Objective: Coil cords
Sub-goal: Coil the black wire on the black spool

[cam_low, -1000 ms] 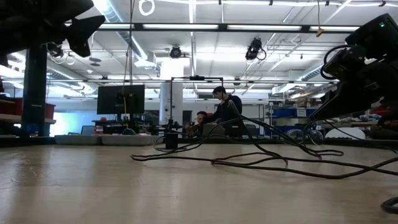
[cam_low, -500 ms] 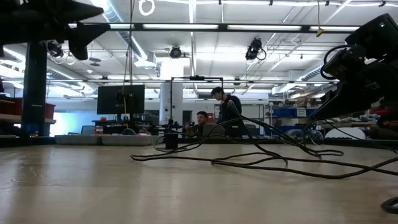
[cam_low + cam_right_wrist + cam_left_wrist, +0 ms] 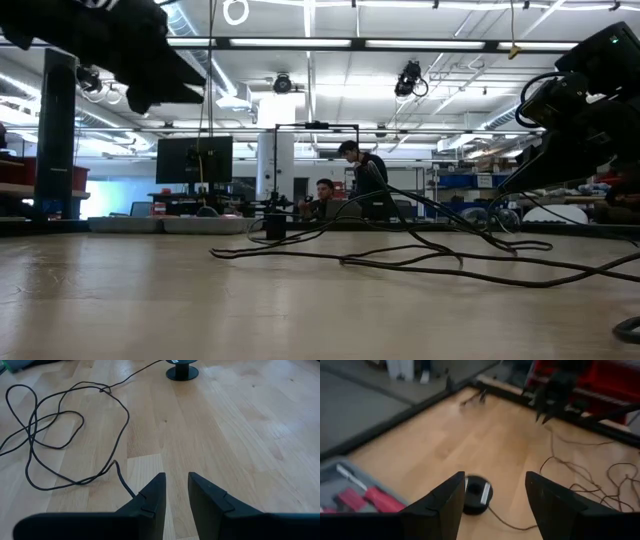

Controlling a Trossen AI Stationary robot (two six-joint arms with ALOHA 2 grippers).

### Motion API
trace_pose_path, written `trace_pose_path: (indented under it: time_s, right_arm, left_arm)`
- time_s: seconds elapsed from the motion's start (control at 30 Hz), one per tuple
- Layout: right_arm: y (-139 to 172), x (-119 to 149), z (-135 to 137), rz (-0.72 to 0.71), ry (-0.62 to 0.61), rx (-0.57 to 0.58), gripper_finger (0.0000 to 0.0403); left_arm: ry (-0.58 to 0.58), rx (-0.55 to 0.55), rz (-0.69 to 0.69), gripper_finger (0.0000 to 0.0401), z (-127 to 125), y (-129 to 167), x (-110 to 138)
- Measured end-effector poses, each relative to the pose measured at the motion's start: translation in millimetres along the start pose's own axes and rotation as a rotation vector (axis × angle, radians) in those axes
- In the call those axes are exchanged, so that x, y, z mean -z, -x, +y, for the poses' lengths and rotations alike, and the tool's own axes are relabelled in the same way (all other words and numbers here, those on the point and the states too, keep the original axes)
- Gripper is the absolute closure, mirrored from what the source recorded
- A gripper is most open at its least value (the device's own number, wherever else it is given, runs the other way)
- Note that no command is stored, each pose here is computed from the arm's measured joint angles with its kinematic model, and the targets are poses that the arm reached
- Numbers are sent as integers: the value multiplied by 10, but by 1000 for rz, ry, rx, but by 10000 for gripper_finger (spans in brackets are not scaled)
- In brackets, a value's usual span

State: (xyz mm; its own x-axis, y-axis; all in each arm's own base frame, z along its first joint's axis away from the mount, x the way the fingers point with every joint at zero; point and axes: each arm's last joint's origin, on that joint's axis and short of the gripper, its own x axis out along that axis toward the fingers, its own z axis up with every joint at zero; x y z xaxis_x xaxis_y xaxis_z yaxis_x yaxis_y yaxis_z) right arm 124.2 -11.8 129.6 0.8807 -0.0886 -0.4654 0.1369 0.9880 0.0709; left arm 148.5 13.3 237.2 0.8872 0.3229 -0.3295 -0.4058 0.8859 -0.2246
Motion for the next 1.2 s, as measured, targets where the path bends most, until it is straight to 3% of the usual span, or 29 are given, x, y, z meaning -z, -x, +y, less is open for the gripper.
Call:
trace_pose_path:
  time_s: [0.53,0.97,1.2]
  right_arm:
    - [0,-1,0,-1,0,0,321]
    - [0,-1,0,-1,0,0,321]
    - [0,-4,0,-3,0,0,321]
  left_arm:
    - [230,-83,305,188,231,-659,269]
    - [384,-106,344,188,362,-1085,469]
    - [441,-68,339,188,369,-1208,525]
